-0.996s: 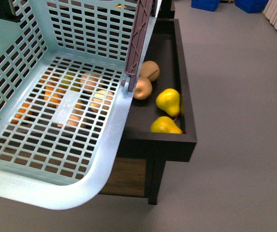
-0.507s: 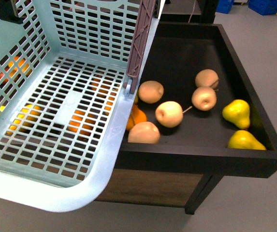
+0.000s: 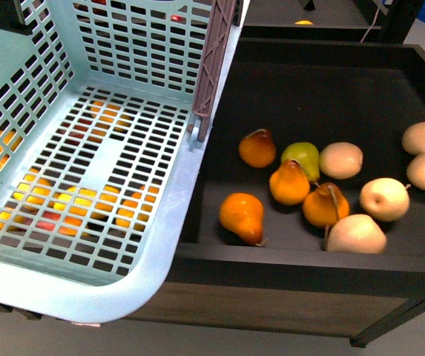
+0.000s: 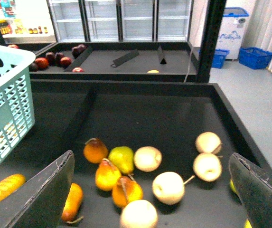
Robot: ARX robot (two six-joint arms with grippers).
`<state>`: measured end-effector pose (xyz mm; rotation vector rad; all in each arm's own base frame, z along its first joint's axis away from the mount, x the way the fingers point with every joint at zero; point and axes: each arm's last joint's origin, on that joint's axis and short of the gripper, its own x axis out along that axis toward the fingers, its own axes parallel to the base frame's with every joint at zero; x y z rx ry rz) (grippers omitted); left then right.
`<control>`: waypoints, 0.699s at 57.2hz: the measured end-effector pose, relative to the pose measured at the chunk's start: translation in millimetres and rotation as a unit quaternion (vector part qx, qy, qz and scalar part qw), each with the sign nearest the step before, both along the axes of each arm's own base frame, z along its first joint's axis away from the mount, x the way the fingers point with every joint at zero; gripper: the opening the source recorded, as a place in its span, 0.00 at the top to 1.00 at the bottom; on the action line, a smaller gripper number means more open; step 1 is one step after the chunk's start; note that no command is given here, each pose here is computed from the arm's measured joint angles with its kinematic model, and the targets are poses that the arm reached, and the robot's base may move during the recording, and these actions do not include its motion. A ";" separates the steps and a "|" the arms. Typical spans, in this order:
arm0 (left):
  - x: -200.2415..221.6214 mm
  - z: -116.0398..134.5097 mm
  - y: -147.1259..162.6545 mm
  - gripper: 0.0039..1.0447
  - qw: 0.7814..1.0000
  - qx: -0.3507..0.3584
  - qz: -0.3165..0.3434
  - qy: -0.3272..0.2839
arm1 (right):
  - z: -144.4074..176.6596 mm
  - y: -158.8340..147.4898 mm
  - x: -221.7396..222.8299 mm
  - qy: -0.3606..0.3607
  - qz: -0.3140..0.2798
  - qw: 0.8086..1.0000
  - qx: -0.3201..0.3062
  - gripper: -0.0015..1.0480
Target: Pick mango and avocado into basket
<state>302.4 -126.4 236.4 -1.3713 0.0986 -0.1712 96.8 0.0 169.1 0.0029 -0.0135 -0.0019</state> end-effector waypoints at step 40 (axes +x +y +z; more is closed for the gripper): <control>0.1 0.0 0.3 0.87 1.000 0.001 0.002 0.000 | -0.1 0.1 0.1 0.001 0.002 1.000 0.000 0.08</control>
